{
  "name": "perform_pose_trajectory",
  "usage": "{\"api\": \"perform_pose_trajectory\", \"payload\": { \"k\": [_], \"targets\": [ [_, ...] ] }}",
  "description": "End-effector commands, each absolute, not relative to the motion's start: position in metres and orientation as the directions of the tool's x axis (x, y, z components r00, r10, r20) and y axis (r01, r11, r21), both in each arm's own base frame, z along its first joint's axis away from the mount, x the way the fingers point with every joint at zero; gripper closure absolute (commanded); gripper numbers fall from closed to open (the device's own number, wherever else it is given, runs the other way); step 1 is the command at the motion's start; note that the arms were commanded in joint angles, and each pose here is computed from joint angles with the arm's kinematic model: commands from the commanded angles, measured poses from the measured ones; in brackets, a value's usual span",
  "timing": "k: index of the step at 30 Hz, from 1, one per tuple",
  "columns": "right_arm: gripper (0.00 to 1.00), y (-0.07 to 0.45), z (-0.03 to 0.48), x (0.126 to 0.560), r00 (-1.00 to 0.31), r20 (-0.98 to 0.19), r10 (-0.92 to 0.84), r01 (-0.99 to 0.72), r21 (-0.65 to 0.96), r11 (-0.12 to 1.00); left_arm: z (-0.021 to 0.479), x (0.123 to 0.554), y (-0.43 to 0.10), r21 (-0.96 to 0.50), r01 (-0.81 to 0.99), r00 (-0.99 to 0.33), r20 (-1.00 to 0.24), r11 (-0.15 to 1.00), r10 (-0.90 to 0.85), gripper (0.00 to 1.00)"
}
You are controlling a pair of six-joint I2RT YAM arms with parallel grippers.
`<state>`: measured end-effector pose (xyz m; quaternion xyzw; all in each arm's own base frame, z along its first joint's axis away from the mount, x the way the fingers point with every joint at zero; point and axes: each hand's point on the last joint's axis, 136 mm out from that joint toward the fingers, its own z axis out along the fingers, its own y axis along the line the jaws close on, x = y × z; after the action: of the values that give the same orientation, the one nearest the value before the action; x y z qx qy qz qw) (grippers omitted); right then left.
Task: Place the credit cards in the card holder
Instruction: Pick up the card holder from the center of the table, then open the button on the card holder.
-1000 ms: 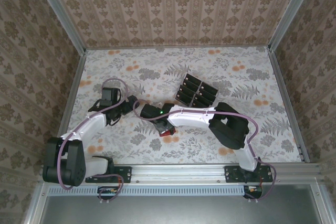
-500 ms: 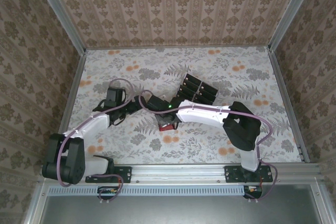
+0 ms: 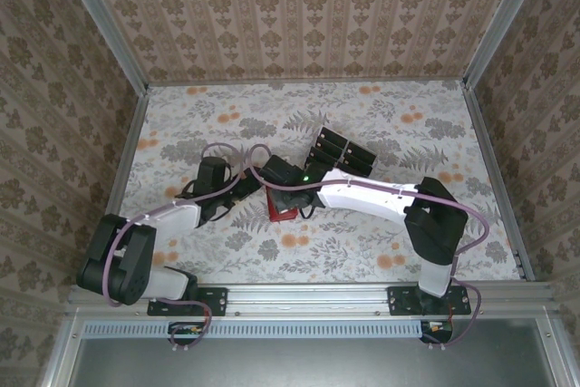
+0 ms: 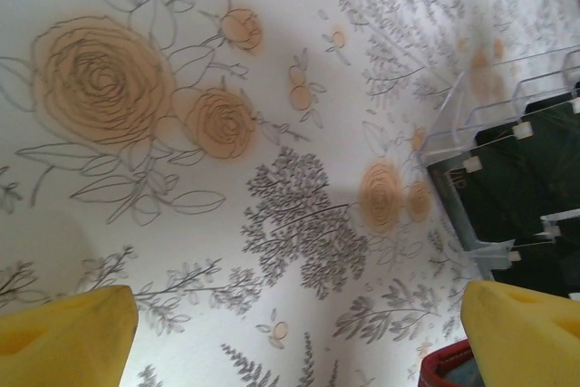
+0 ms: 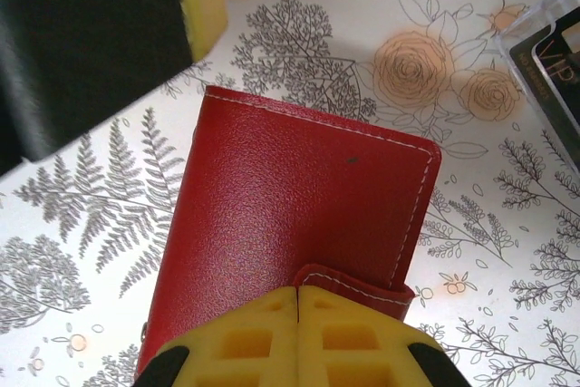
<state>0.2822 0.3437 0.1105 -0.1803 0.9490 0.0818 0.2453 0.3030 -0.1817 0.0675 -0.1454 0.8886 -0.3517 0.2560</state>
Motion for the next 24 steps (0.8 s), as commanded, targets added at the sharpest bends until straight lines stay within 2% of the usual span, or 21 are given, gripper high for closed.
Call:
{"api": "perform_pose_trajectory", "payload": {
  "k": [1, 13, 19, 24],
  "targets": [
    [1.0, 0.348, 0.128, 0.283, -0.816, -0.518, -0.255, -0.372, 0.133, 0.919, 0.087, 0.312, -0.193, -0.777, -0.044, -0.785, -0.362, 0.628, -0.502, 0.07],
    [1.0, 0.353, 0.134, 0.287, -0.812, -0.529, -0.245, -0.373, 0.149, 0.916, 0.098, 0.303, -0.208, -0.837, 0.004, -0.73, -0.376, 0.547, -0.57, 0.14],
    [1.0, 0.354, 0.132, 0.288, -0.814, -0.528, -0.243, -0.372, 0.151, 0.916, 0.095, 0.296, -0.216, -0.852, 0.013, -0.732, -0.365, 0.523, -0.576, 0.23],
    [1.0, 0.353, 0.129, 0.288, -0.816, -0.523, -0.247, -0.371, 0.146, 0.917, 0.094, 0.291, -0.225, -0.868, 0.033, -0.732, -0.358, 0.496, -0.579, 0.34]
  ]
}}
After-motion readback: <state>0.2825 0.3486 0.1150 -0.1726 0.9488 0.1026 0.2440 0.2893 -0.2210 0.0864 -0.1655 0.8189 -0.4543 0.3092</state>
